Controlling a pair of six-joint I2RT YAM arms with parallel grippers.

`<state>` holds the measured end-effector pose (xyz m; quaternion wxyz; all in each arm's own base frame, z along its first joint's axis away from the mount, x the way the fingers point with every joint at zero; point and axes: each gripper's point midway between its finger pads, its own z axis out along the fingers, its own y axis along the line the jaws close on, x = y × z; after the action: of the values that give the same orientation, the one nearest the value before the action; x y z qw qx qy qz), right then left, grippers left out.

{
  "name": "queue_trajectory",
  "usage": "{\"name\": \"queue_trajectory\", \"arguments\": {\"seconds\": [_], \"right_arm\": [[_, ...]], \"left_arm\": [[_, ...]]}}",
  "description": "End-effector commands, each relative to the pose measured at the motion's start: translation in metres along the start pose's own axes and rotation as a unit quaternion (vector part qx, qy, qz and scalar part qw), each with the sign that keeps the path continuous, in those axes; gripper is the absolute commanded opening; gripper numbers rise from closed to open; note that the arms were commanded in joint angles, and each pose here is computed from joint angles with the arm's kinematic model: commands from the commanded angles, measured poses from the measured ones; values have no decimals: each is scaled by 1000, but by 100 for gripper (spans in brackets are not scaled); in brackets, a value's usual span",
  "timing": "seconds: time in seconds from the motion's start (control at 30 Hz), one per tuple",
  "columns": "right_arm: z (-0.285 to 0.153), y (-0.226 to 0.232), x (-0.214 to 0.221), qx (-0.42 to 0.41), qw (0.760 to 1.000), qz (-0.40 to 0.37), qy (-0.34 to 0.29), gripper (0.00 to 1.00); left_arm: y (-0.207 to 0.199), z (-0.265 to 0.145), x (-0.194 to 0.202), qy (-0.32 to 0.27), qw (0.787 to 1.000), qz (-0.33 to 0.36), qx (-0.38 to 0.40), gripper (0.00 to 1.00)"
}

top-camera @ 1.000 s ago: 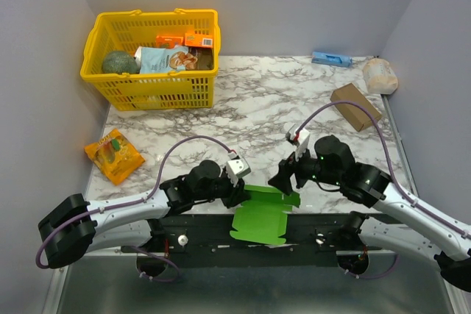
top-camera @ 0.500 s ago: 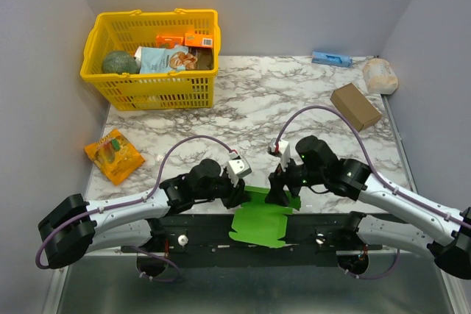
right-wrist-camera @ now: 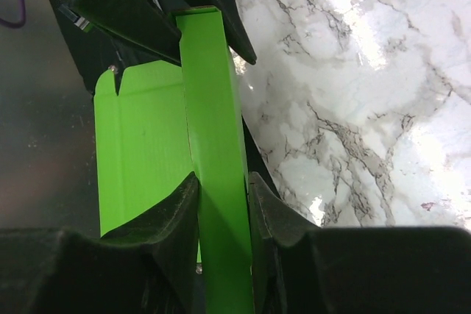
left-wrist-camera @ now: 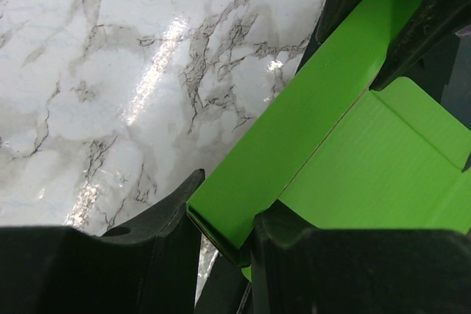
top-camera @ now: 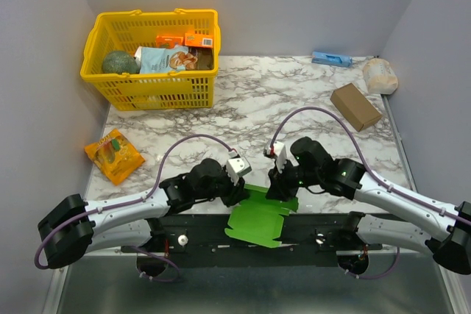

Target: Fold the paper box

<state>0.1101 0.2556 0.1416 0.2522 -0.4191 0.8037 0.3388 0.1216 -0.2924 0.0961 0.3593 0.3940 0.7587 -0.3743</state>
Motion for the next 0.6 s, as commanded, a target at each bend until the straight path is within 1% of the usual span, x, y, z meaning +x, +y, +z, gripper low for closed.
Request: {"name": "queue_trajectory", "arguments": {"seconds": [0.0, 0.03, 0.07, 0.1, 0.17, 0.27, 0.3, 0.4, 0.5, 0.57], "right_arm": [[-5, -19, -14, 62, 998, -5, -29, 27], [-5, -19, -15, 65, 997, -9, -33, 22], [-4, -22, -16, 71, 997, -10, -36, 22], [-4, -24, -17, 76, 996, -9, -37, 21], [-1, -26, -17, 82, 996, -8, -33, 19], [1, -29, -16, 88, 996, -6, -30, 17], [0, -29, -17, 89, 996, -6, -30, 17], [-3, -31, -19, 97, 995, -8, -36, 17], [-9, -32, -22, 106, 993, -11, -47, 16], [-12, -32, -22, 108, 993, -7, -50, 15]], "left_arm": [[18, -2, -23, -33, 998, -6, -59, 34], [20, -2, -22, -35, 997, -10, -65, 39], [22, -2, -24, -41, 996, -13, -72, 44], [22, -2, -29, -53, 996, -13, -72, 58], [26, -3, -28, -57, 995, -18, -78, 64], [30, -8, -35, -73, 993, -26, -85, 81], [31, -9, -36, -77, 993, -29, -86, 89], [35, -20, -45, -103, 990, -34, -89, 99], [38, -33, -50, -135, 986, -51, -89, 99], [48, -44, -49, -161, 978, -83, -105, 99]]}}
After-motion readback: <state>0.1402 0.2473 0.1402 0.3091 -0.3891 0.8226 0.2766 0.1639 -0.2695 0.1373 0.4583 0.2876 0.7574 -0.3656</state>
